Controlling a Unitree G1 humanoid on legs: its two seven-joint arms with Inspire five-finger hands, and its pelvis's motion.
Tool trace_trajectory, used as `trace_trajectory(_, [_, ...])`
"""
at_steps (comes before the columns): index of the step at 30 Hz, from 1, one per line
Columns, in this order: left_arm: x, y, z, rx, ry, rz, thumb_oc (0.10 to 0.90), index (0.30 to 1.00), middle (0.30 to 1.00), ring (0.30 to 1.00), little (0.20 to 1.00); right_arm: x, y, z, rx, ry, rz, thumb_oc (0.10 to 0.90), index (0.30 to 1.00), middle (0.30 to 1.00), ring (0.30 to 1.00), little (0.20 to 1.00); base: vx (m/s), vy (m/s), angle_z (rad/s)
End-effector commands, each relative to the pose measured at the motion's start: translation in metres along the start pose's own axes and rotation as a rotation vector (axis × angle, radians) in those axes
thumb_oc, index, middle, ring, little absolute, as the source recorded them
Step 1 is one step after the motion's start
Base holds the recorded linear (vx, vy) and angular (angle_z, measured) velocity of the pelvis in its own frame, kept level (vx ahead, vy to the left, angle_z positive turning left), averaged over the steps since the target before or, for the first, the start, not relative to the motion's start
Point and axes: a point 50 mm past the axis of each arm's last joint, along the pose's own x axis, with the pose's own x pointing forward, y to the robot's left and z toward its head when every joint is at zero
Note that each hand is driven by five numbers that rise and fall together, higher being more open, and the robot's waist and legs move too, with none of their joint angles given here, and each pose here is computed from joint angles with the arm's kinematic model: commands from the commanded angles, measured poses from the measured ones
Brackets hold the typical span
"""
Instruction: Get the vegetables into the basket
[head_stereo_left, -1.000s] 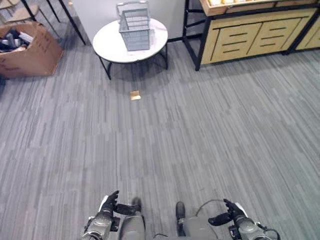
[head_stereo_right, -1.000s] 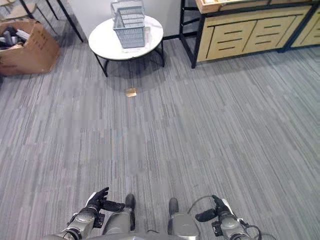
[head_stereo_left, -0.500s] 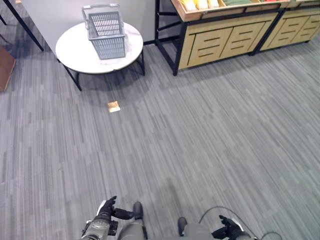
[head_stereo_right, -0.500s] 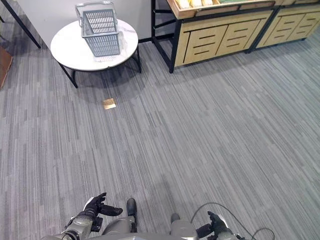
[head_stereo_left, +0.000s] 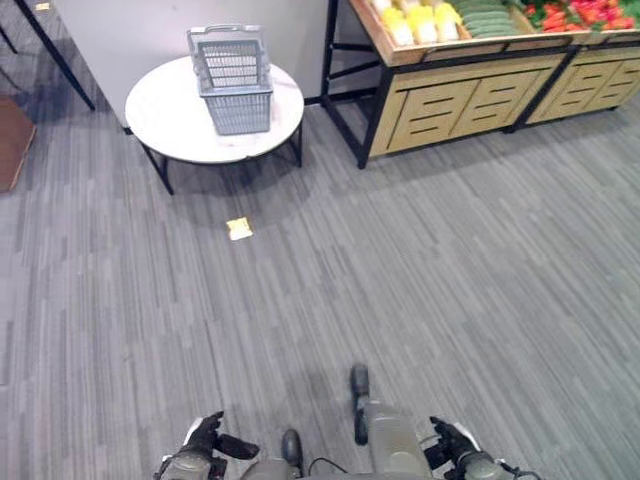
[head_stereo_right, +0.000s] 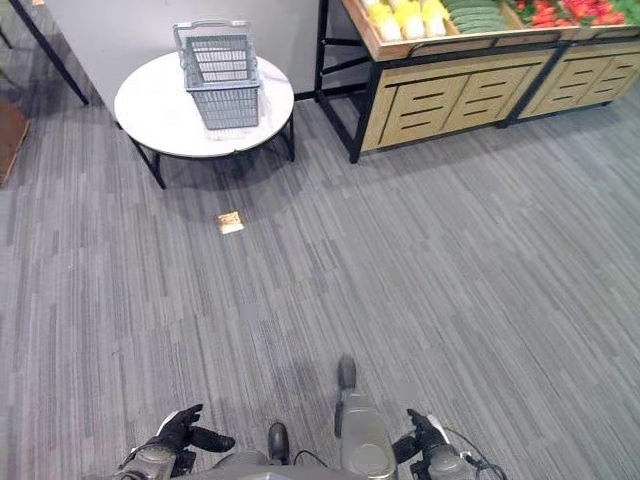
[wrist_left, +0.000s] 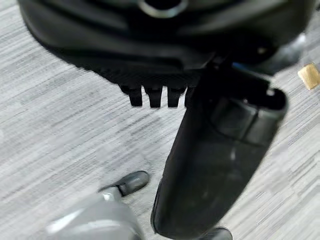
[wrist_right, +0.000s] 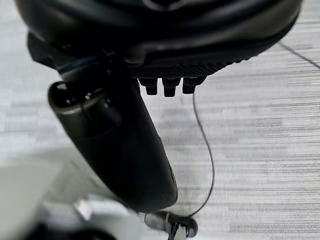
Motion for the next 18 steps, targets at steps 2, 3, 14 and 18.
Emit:
trace_trajectory(2, [0.000, 0.012, 0.000, 0.025, -0.014, 0.025, 0.900, 1.000, 1.000, 1.000, 1.000, 0.004, -0.014, 0.028, -0.003, -0.101, -0.031, 0.900, 1.000, 1.000, 1.000, 1.000, 0.29, -0.153, 0.33])
trace_trajectory(3, [-0.001, 0.011, -0.005, 0.031, 0.004, 0.023, 0.900, 1.000, 1.000, 1.000, 1.000, 0.003, -0.016, 0.027, -0.011, -0.098, -0.031, 0.900, 1.000, 1.000, 1.000, 1.000, 0.36, -0.239, 0.56])
trace_trajectory(14, [0.002, 0.009, 0.014, 0.020, -0.065, 0.031, 0.900, 1.000, 1.000, 1.000, 1.000, 0.000, -0.042, 0.017, -0.002, -0.073, -0.108, 0.900, 1.000, 1.000, 1.000, 1.000, 0.19, -0.203, 0.18])
trace_trajectory(18, [0.003, 0.008, 0.027, 0.028, -0.111, 0.040, 0.900, 1.000, 1.000, 1.000, 1.000, -0.002, -0.051, 0.003, 0.023, -0.017, -0.159, 0.900, 1.000, 1.000, 1.000, 1.000, 0.16, -0.092, 0.22])
